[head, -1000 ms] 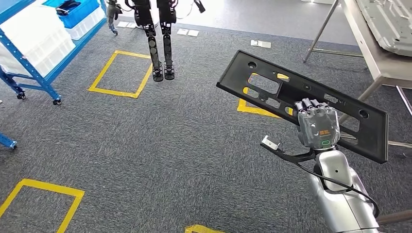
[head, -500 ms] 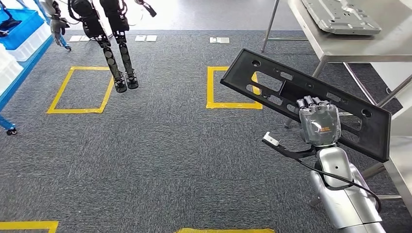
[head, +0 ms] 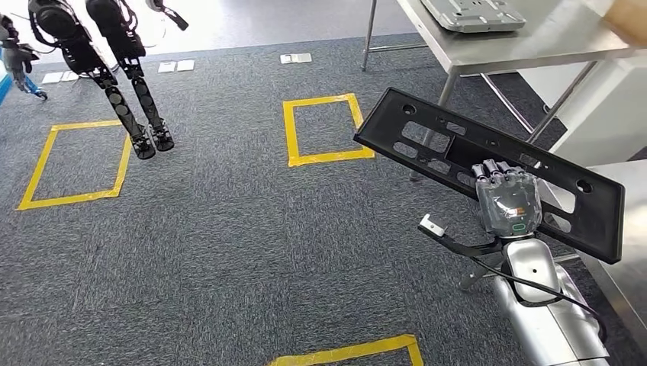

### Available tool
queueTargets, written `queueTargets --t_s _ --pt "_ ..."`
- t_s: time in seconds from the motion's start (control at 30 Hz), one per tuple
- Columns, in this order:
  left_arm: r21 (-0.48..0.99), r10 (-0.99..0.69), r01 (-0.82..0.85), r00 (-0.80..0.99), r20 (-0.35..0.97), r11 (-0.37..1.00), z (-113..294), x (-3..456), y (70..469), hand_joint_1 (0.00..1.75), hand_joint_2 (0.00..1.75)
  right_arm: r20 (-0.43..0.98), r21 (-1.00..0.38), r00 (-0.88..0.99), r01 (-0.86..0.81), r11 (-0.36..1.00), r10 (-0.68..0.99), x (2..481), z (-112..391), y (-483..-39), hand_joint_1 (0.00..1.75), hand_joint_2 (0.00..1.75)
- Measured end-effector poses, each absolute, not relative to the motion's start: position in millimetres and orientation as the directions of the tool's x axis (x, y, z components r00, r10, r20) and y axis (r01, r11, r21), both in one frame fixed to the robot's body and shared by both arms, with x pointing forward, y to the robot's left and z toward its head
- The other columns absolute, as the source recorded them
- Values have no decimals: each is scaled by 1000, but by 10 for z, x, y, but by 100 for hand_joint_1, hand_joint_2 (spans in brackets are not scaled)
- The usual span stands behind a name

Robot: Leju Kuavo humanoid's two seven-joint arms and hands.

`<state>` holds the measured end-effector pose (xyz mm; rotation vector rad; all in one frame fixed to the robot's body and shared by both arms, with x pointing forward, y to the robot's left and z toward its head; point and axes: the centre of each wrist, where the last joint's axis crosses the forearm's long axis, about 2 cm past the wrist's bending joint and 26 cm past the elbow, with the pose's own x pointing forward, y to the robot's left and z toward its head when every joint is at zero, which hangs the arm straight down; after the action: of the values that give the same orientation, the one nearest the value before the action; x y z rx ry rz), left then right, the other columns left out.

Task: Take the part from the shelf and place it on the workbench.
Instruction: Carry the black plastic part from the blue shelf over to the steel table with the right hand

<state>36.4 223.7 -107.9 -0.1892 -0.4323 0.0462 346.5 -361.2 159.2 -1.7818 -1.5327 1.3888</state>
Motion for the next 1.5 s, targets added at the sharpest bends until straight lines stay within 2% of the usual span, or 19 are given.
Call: queueTargets --t_s 1.5 --pt "-181 73 4 906 416 984 -1084 361 2274 0 175 -384 -850 -40 407 -336 923 3546 1401 -3904 175 175"
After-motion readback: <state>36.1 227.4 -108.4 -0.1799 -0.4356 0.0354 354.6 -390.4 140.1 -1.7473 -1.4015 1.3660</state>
